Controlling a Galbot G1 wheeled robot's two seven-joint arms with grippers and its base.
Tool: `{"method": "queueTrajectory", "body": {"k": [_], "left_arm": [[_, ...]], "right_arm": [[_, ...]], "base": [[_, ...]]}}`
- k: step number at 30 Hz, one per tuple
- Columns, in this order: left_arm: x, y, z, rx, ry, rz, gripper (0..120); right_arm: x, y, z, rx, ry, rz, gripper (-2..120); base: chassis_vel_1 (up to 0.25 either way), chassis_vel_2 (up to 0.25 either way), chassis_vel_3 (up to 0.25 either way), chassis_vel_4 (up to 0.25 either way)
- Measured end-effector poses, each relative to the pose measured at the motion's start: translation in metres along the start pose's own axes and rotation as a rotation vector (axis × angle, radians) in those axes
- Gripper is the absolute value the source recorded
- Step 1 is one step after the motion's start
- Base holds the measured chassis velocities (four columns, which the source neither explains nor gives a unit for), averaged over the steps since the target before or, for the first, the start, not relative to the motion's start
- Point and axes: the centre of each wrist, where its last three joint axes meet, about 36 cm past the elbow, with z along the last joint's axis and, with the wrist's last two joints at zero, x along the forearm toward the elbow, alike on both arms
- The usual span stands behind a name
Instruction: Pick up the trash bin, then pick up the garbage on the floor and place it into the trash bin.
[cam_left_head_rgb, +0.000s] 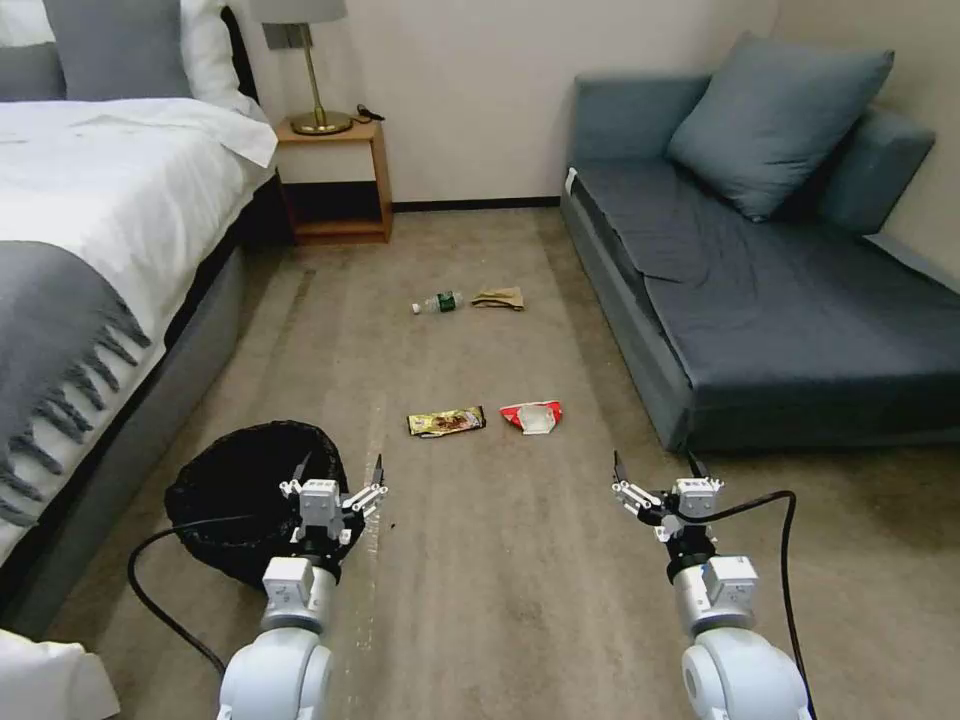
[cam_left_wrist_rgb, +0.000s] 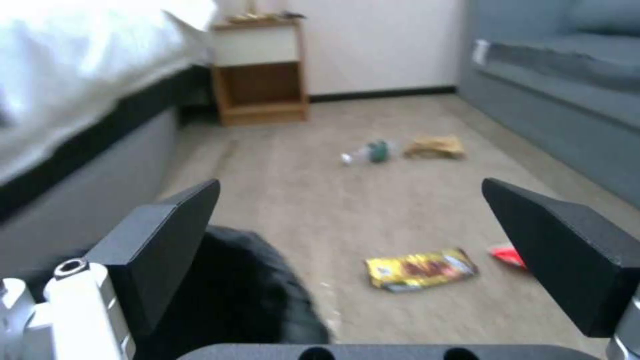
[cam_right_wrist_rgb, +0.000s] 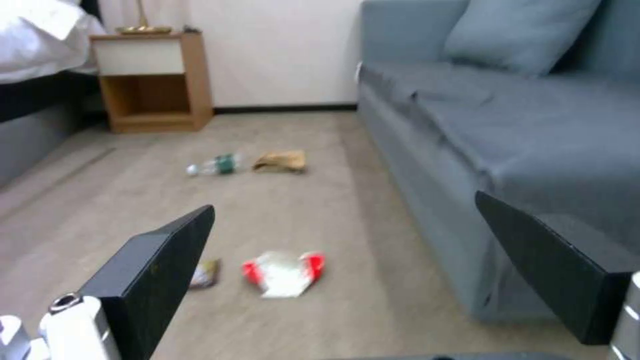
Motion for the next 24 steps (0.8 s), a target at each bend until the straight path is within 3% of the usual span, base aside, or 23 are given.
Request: {"method": "queueTrajectory", "body": {"k": [2,4,7,8,10,20,24], "left_arm": [[0.010,0.009,-0.022,0.026,-0.001,-0.055,98],[0.012,0.011,-0.028,0.033,-0.001,-0.068,98],[0.028,0.020,-0.064,0.073,0.007,-0.130,97],[0.028,0.020,-0.064,0.073,0.007,-0.130,97],[0.038,0.023,-0.086,0.096,0.016,-0.158,95],[0.037,0.027,-0.092,0.107,0.021,-0.164,90],[0.022,0.047,-0.088,0.074,0.025,-0.163,88]], "right_arm": [[0.024,0.014,-0.016,-0.053,0.042,-0.027,100],[0.030,0.017,-0.020,-0.067,0.054,-0.034,100],[0.065,0.034,-0.050,-0.156,0.122,-0.074,100],[0.065,0.034,-0.050,-0.156,0.122,-0.074,100],[0.074,0.035,-0.062,-0.195,0.140,-0.093,100],[0.067,0.015,-0.063,-0.172,0.109,-0.133,100],[0.063,0.013,-0.055,-0.167,0.101,-0.127,100]], "base": [[0.000,0.000,0.000,0.000],[0.000,0.000,0.000,0.000],[0.000,0.000,0.000,0.000],[0.000,0.000,0.000,0.000],[0.000,0.000,0.000,0.000],[0.000,0.000,0.000,0.000],[0.000,0.000,0.000,0.000]]}}
